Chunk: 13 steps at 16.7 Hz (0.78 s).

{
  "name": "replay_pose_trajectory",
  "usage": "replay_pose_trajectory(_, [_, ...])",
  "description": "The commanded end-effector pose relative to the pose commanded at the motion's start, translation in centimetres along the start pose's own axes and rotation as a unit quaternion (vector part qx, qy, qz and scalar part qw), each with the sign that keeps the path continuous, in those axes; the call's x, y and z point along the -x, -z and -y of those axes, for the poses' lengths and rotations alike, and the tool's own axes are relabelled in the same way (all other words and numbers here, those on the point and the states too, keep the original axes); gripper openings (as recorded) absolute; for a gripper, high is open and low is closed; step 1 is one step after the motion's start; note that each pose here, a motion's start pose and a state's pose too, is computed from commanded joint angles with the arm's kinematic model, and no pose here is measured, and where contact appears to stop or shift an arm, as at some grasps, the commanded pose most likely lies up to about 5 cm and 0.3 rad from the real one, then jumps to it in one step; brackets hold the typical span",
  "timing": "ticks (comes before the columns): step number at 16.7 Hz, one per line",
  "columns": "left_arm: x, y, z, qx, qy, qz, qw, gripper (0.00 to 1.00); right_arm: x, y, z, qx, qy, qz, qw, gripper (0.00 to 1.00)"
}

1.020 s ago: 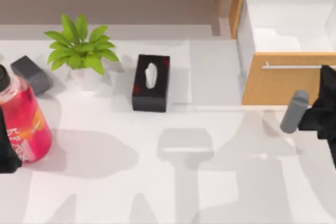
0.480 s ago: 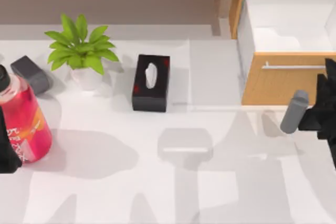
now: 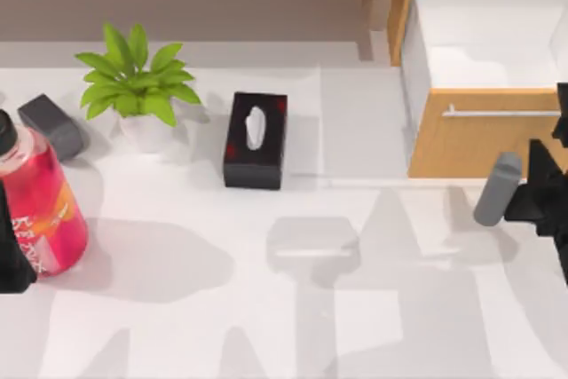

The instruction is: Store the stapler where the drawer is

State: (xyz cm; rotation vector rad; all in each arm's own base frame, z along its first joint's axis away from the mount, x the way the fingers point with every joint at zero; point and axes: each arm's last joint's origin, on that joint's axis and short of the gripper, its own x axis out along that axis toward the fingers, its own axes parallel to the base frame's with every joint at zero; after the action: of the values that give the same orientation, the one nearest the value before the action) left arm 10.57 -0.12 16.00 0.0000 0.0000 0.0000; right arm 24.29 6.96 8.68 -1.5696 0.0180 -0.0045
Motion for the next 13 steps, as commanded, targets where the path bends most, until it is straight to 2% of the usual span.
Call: replay_pose_trajectory(13, [0.0,0.0,0.0,0.000,0.000,0.000,1.000,1.00,2.0,0.0,0.0,0.000,0.001,0.000,1.000,1.00])
